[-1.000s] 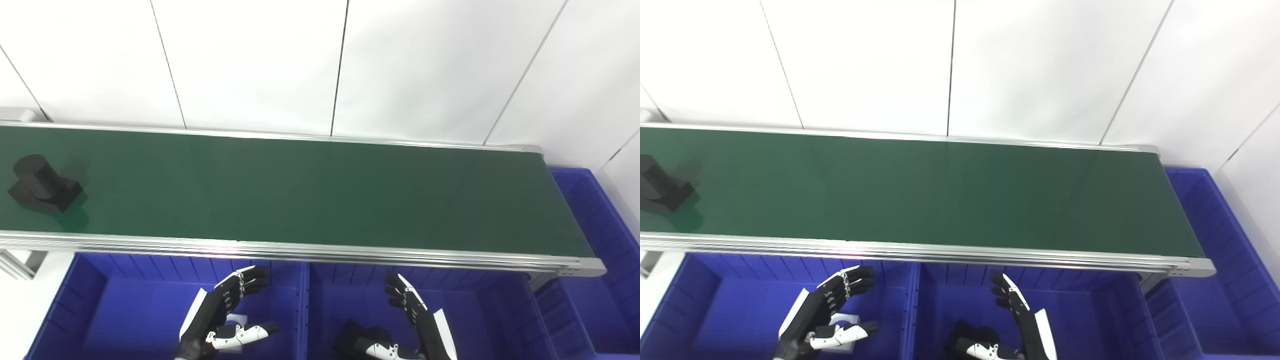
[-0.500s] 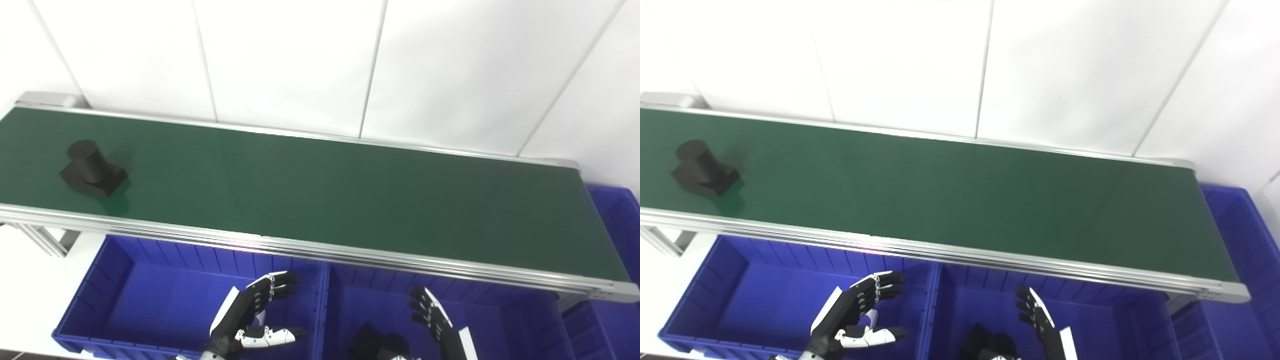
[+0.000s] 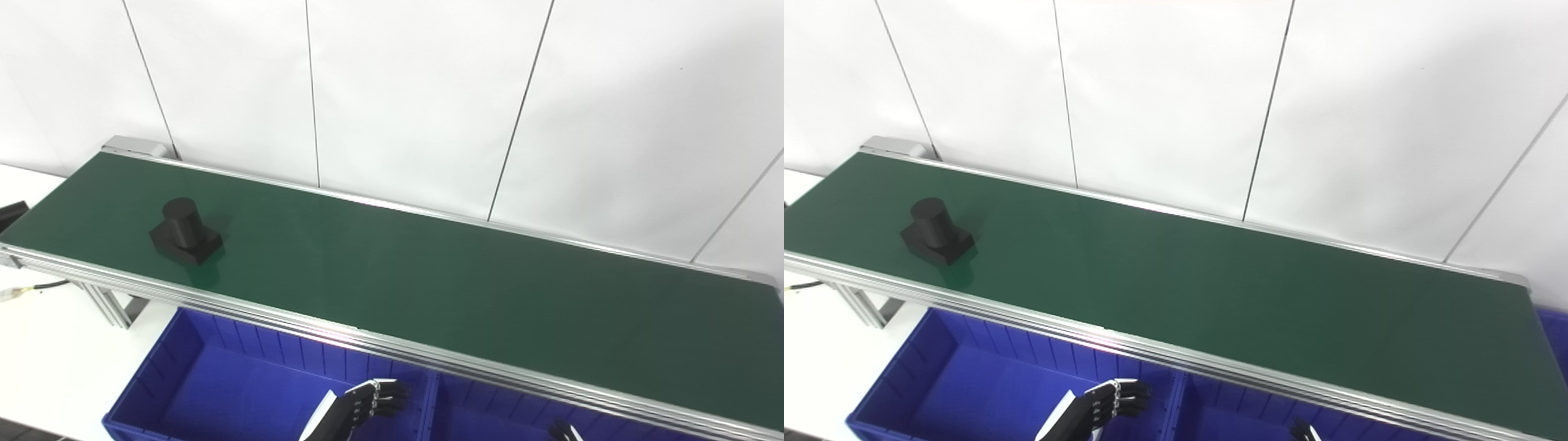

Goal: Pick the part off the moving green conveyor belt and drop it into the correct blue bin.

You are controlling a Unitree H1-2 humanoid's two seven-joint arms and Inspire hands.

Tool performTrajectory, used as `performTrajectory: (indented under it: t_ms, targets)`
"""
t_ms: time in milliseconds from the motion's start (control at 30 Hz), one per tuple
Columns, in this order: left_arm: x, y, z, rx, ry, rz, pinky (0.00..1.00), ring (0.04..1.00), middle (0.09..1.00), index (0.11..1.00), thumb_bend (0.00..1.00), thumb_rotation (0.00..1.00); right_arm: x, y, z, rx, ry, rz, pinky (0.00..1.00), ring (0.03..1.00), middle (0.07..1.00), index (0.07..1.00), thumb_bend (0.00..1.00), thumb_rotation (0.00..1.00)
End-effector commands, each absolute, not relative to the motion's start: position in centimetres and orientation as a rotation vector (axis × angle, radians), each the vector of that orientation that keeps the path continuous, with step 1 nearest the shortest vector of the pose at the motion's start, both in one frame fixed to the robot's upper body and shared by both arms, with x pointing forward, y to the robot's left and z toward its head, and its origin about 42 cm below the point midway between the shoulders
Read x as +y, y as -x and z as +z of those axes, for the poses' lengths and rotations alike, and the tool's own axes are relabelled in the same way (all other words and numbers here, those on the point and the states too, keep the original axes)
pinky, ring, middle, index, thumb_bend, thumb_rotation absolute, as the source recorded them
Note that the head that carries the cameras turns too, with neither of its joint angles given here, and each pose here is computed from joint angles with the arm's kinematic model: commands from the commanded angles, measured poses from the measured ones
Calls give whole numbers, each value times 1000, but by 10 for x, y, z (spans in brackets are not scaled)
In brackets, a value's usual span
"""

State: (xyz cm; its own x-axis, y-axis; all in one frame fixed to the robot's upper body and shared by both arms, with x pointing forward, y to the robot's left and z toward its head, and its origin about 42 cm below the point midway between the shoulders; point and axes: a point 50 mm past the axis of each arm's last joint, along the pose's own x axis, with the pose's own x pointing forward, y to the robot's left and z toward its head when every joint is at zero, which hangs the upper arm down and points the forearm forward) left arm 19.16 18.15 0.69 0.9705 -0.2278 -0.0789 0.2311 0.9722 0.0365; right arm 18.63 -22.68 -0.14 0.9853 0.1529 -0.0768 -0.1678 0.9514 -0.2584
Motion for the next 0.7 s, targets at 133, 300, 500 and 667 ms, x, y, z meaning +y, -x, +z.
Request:
performTrajectory:
  t_ms: [133, 300, 500, 667]
  targets:
    - [177, -196, 13, 25, -30, -224, 742, 729, 760, 727, 725, 0, -227, -194, 6, -15, 253, 160, 797, 866, 893, 922, 565, 0]
    - [176, -197, 12, 23, -36, -228, 730, 724, 759, 727, 722, 0, -229, -194, 5, -8, 253, 158, 798, 869, 899, 928, 563, 0]
    - [175, -197, 10, 27, -41, -230, 737, 728, 759, 724, 733, 0, -231, -194, 3, 0, 249, 150, 796, 866, 899, 928, 563, 0]
    - [175, -198, 10, 25, -45, -226, 725, 726, 758, 718, 742, 0, -232, -194, 3, 3, 244, 152, 792, 863, 897, 928, 563, 0]
